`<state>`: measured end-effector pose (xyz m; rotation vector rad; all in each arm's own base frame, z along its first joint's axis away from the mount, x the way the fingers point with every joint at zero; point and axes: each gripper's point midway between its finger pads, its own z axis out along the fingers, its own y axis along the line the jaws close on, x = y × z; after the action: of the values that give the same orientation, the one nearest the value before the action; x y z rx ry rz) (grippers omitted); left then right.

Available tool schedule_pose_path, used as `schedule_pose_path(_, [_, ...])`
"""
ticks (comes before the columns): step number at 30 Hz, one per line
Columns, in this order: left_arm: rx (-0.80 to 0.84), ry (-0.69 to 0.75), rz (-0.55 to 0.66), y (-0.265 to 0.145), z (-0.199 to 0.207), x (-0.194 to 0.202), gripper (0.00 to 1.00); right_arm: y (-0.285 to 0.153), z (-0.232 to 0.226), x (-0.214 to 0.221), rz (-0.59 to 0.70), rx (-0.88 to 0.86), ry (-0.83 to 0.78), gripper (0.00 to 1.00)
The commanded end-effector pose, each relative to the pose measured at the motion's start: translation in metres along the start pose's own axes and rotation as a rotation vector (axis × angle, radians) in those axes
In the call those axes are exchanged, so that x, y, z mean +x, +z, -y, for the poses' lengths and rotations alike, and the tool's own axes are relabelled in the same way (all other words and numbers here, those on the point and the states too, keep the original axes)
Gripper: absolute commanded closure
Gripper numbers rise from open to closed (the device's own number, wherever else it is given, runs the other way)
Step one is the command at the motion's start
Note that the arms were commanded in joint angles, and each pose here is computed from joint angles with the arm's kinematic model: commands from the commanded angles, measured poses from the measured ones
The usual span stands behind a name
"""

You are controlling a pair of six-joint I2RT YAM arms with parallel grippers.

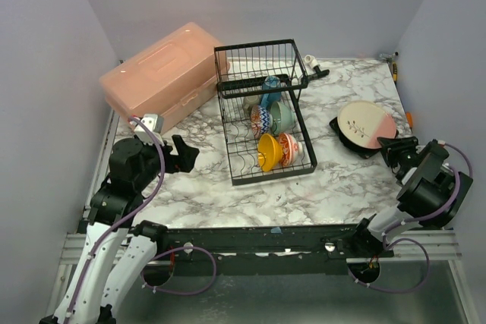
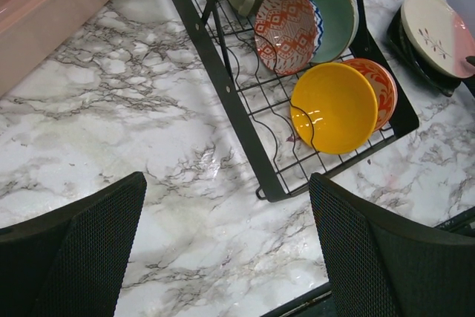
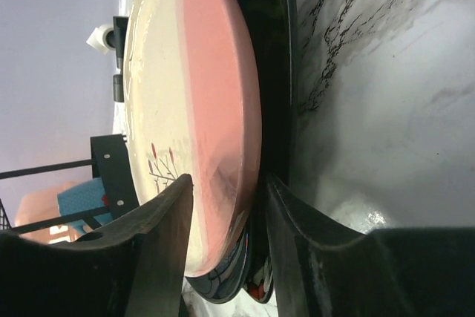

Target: Load the mixed dishes into the dish rack

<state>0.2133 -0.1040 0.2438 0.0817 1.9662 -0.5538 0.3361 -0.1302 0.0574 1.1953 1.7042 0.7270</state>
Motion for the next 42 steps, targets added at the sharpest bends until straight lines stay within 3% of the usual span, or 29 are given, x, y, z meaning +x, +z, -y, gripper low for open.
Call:
schedule_pose_path(1, [0.068, 0.026, 0.023, -0.004, 0.013, 0.0, 0.1, -0.001, -0.004, 0.001, -0.014, -0.018, -0.037, 0.51])
schedule_pose_path(13, [0.135, 0.082, -0.017, -0.007, 0.033, 0.01, 0.1, 0.011, -0.002, -0.021, 0.098, -0.026, -0.008, 0.54])
schedule_pose_path(26, [0.136, 0.097, -0.026, -0.008, 0.036, 0.013, 0.1, 0.034, -0.011, -0.026, 0.073, -0.165, 0.072, 0.52])
schedule_pose_path(29, [0.129, 0.096, -0.032, -0.006, 0.035, 0.013, 0.1, 0.035, -0.012, -0.027, 0.074, -0.177, 0.084, 0.6])
schedule_pose_path(35, [0.115, 0.091, -0.039, -0.003, 0.031, 0.014, 0.1, 0.03, -0.017, -0.025, 0.075, -0.187, 0.114, 0.97])
schedule_pose_path(42, [0.094, 0.083, -0.034, -0.002, 0.027, 0.012, 0.1, 0.013, -0.04, -0.032, 0.101, -0.21, 0.135, 1.0])
